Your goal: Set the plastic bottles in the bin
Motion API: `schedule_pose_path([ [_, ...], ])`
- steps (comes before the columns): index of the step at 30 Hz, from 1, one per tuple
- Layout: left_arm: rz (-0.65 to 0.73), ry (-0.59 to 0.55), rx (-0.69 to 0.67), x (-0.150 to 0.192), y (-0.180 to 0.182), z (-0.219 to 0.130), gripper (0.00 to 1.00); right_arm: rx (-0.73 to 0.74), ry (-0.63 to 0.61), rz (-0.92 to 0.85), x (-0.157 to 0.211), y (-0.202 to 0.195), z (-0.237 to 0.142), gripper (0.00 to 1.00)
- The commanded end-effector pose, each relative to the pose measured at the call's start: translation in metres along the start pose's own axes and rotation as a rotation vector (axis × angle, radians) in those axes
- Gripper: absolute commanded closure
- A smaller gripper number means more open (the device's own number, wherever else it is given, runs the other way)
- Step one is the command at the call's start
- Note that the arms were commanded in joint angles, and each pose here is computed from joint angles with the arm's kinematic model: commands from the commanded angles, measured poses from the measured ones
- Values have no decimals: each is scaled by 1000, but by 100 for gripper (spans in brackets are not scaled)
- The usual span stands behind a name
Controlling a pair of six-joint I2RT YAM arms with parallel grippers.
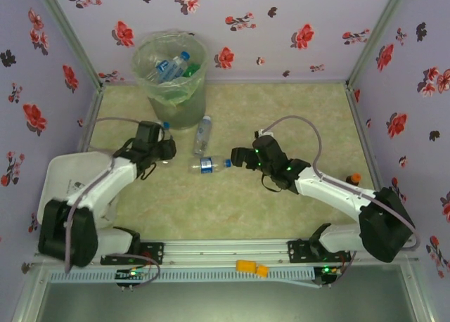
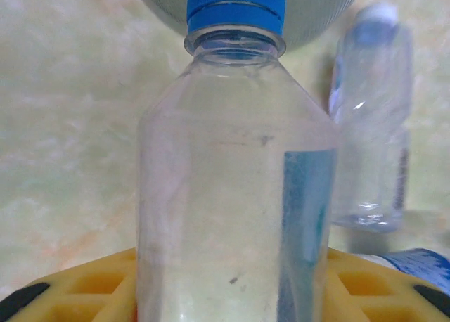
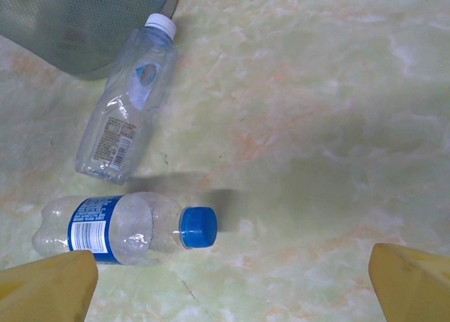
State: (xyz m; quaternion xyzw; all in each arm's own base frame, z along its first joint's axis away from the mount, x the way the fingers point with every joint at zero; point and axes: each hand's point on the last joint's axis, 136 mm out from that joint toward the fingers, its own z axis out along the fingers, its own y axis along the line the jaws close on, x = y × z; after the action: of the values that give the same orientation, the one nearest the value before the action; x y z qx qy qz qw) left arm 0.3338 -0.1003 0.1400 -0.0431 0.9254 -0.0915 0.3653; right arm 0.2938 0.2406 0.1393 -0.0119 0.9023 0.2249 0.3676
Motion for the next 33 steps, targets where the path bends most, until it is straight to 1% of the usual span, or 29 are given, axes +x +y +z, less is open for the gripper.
schedule_pose_path([
  [1,-72,-96,-18,-12,19,-39,52,-50,-4,-38,-4,13,5,0],
  [6,-117,-335,8,-58,28,-113,51,-84,-2,-45,-4,20,10,0],
  [9,-144,-478,38,-90,27,-147,51,-100,2,-38,-3,23,13,0],
  [12,-142,-583,76,-125,17,-166,51,-123,18,-34,1,27,16,0],
  [15,-105,-633,121,-163,0,-174,51,-132,30,-29,4,28,15,0],
  [19,-24,-644,177,-215,-27,-173,51,-134,29,-23,5,26,11,1],
  [21,12,-632,194,-240,-39,-167,50,-127,24,-22,5,23,8,1],
  [25,66,-577,207,-276,-54,-144,50,-115,1,-18,2,19,-1,0],
  [30,159,-453,153,-304,-57,-104,49,-97,-34,-22,-2,12,-14,0],
  [33,204,-362,112,-309,-53,-78,48,-84,-48,-25,-3,7,-21,0],
])
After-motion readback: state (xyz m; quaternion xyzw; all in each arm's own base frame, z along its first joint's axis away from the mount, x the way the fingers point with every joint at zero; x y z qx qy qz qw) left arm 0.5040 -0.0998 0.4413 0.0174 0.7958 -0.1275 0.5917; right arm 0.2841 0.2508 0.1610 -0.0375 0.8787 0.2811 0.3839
